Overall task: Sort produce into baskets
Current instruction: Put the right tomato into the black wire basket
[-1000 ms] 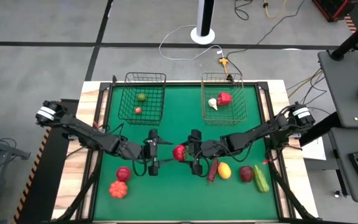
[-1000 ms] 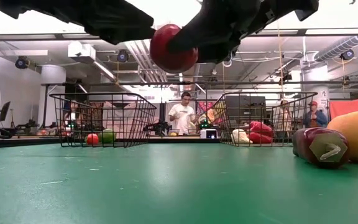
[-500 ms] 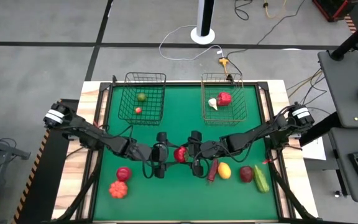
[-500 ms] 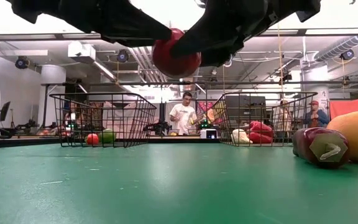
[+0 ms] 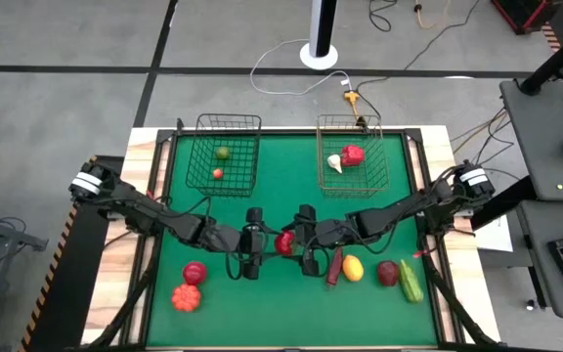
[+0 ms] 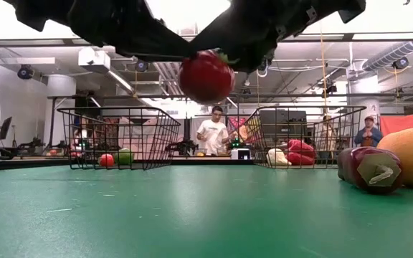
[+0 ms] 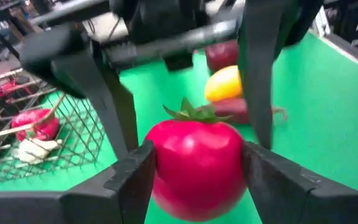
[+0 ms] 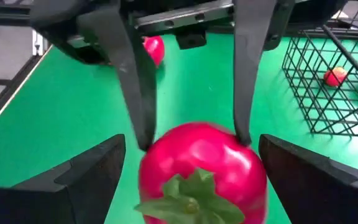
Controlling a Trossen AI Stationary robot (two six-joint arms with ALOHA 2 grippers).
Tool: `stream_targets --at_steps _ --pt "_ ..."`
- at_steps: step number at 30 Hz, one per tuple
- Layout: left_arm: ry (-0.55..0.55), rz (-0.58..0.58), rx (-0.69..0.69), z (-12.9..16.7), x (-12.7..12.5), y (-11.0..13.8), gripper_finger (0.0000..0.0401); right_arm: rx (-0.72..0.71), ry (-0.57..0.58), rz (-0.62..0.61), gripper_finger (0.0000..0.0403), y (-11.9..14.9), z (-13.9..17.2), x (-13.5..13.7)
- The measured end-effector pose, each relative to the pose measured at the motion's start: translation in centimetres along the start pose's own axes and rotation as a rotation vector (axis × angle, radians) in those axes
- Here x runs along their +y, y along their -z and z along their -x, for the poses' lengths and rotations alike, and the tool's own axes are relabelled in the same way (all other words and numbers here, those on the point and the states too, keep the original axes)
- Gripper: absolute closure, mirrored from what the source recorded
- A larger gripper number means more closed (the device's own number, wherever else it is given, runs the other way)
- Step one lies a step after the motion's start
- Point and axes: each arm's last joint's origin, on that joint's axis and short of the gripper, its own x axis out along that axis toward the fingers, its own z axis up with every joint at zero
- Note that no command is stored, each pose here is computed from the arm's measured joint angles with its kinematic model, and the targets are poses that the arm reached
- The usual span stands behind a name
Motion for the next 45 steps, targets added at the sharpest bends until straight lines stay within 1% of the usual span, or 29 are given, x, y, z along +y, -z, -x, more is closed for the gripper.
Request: stream_targets --at_steps 4,13,16,19,24,29,30,32,34,36,39,41,45 --pt "0.000 0.012 0.004 0.0 0.0 0.0 0.0206 0.010 0.000 -0.003 0.0041 0.1 0.0 0.0" --pt "0.004 0.071 0.086 0.2 -0.1 1.6 0.0274 0.030 0.003 -0.031 0.0040 0.3 0.0 -0.1" --pt "0.004 0.084 0.090 0.2 -0.2 1.7 0.0289 0.040 0.009 -0.054 0.0039 0.4 0.0 -0.2" --pt "0.006 0.083 0.117 0.2 -0.2 2.0 0.0297 0.059 0.012 -0.073 0.0039 0.6 0.0 -0.3" --pt "0.012 0.066 0.201 0.5 -0.2 2.5 0.0301 0.086 0.016 -0.091 0.0039 0.8 0.0 -0.3" --pt "0.024 0.032 0.279 1.6 0.2 0.7 0.0301 0.096 0.018 -0.090 0.0039 0.9 0.0 -0.3" --pt "0.041 0.022 0.301 2.0 0.2 0.2 0.0301 0.098 0.017 -0.090 0.0039 1.0 0.0 -0.3" --pt "0.130 0.011 0.342 2.9 -0.1 -0.6 0.0301 0.101 -0.004 -0.096 0.0039 1.0 0.0 -0.2" --pt "0.235 0.002 0.383 3.8 -0.6 -0.8 0.0301 0.111 -0.059 -0.104 0.0039 1.0 0.0 0.0" --pt "0.302 0.005 0.399 4.5 -1.2 -0.9 0.0302 0.116 -0.104 -0.103 0.0039 1.5 -0.5 0.6" --pt "0.329 0.019 0.382 5.0 -1.9 -1.1 0.0306 0.157 -0.129 -0.072 0.0039 2.9 -1.5 1.5" --pt "0.336 0.037 0.396 5.0 -2.4 -0.8 0.0312 0.168 -0.136 -0.065 0.0039 3.5 -2.3 2.0" --pt "0.333 0.088 0.420 4.5 -3.2 -0.1 0.0323 0.215 -0.143 -0.121 0.0039 4.6 -3.7 2.4"
